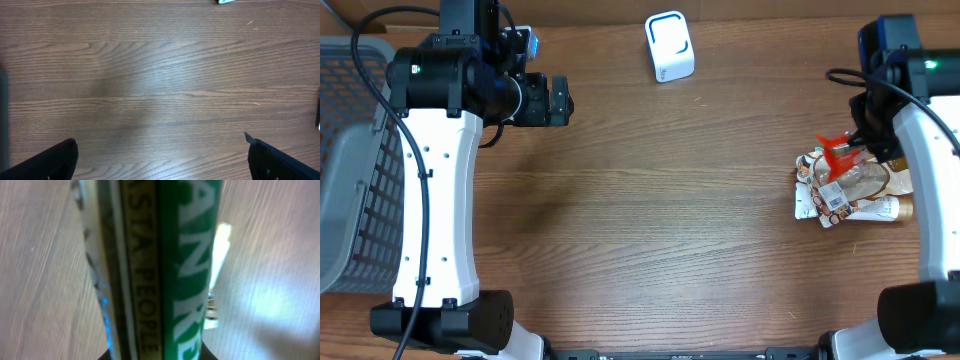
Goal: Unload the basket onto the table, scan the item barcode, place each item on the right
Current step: 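Carry the spaghetti pack right and lay it on the pile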
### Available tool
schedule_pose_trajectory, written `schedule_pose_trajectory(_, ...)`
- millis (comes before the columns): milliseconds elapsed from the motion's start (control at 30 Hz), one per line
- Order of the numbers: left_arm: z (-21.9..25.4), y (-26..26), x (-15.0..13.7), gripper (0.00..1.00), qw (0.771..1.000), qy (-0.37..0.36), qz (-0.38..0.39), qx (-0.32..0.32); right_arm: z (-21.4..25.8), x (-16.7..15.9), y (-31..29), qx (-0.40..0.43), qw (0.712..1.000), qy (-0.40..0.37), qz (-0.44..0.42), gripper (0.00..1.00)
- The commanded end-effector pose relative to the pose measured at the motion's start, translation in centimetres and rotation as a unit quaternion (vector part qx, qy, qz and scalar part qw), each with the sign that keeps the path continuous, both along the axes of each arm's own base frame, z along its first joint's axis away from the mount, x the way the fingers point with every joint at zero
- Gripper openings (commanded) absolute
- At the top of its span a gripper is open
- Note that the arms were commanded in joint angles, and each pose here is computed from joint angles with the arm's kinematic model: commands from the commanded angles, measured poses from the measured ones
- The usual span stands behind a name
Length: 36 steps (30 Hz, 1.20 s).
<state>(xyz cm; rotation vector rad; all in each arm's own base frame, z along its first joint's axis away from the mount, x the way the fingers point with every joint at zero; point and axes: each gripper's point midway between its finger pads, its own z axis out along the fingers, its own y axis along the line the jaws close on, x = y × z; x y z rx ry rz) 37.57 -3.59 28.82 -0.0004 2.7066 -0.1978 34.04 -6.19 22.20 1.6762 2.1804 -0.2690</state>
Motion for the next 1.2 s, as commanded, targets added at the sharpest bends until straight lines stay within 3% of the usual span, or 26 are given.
schedule_pose_trajectory(0,0.0,-0.4,0.0,0.99,1.000,-0.002,-0.016,0.005,-3.3,0.3,-0.5,0.027,0.997,-0.018,-0.068,0.04)
schedule_pose_trajectory(200,0.0,-0.4,0.0,1.00,1.000,-0.002,-0.016,0.005,-9.9,-0.8,-0.4,0.075,0.991,0.006,-0.111,0.05)
schedule_pose_trajectory(233,0.0,-0.4,0.0,1.00,1.000,-0.002,-0.016,0.005,-10.4,-1.0,-0.4,0.077,0.991,0.010,-0.113,0.14)
schedule_pose_trajectory(300,0.0,-0.4,0.0,1.00,1.000,-0.002,-0.016,0.005,-11.0,-1.5,-0.5,0.074,0.991,0.019,-0.113,0.47)
schedule_pose_trajectory(433,0.0,-0.4,0.0,1.00,1.000,-0.002,-0.016,0.005,-10.9,-1.6,-0.6,0.064,0.995,0.035,-0.071,0.94)
schedule_pose_trajectory(467,0.0,-0.4,0.0,0.99,1.000,-0.002,-0.016,0.005,-10.7,-1.6,-0.6,0.062,0.996,0.039,-0.054,0.98)
schedule_pose_trajectory(667,0.0,-0.4,0.0,1.00,1.000,-0.002,-0.016,0.005,-7.9,-0.1,0.4,0.061,0.991,0.045,0.107,1.00)
schedule_pose_trajectory(833,0.0,-0.4,0.0,0.99,1.000,-0.002,-0.016,0.005,-1.6,0.9,4.3,0.071,0.949,-0.008,0.306,1.00)
schedule_pose_trajectory(967,0.0,-0.4,0.0,1.00,1.000,-0.002,-0.016,0.005,4.2,-1.4,8.7,0.064,0.890,-0.052,0.448,1.00)
schedule_pose_trajectory(1167,0.0,-0.4,0.0,1.00,1.000,-0.002,-0.016,0.005,9.4,-7.4,11.0,0.049,0.861,-0.100,0.496,1.00)
